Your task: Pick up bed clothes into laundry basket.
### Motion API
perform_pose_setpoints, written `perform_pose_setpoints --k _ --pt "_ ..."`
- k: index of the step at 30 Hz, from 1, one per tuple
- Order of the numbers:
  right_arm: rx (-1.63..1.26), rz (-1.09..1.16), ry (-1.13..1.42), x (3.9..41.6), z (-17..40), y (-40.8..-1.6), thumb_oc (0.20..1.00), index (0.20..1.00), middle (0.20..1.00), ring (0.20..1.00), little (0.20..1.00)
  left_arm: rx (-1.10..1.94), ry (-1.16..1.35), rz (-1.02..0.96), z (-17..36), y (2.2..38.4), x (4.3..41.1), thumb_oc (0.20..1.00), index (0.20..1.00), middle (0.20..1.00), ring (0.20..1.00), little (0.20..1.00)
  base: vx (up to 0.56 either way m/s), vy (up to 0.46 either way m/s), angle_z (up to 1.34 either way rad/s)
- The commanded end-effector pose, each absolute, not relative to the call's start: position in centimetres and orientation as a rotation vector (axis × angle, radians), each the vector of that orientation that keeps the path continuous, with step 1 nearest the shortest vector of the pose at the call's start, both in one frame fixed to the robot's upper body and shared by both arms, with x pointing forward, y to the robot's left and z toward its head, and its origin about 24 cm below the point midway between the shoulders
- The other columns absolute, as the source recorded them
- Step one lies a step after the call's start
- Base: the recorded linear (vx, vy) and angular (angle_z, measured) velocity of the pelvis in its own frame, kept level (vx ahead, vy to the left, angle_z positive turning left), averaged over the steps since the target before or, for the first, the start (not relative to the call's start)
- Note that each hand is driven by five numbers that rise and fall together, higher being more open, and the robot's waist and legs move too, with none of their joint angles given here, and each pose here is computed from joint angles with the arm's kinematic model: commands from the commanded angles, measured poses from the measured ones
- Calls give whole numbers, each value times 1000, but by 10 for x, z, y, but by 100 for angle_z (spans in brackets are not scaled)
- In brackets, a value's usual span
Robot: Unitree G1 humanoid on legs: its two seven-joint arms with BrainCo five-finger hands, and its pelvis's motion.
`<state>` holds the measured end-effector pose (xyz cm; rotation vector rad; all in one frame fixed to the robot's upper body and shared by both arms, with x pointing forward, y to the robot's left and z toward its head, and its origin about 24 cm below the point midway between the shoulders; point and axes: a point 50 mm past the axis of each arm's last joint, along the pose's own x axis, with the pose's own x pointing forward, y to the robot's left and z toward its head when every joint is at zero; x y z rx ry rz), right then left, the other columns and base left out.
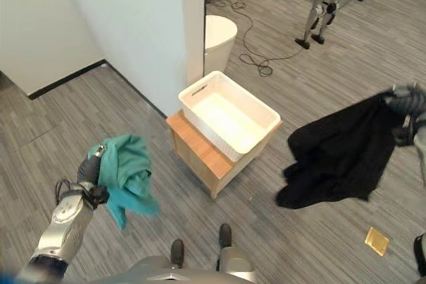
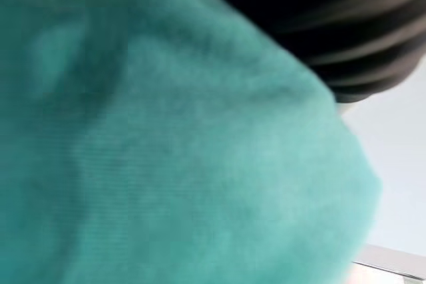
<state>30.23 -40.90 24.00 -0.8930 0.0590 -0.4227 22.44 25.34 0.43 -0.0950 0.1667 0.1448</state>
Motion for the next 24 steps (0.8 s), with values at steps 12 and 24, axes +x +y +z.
perform_pose_setpoints --k 12,24 --pt "-1431 -802 -82 291 408 -399 200 200 200 200 200 -15 114 113 22 271 223 200 200 200 200 200 37 -19 5" --pt "-1530 -853 -214 298 459 -356 200 200 200 200 200 14 98 191 27 288 222 200 200 200 200 200 10 -2 4"
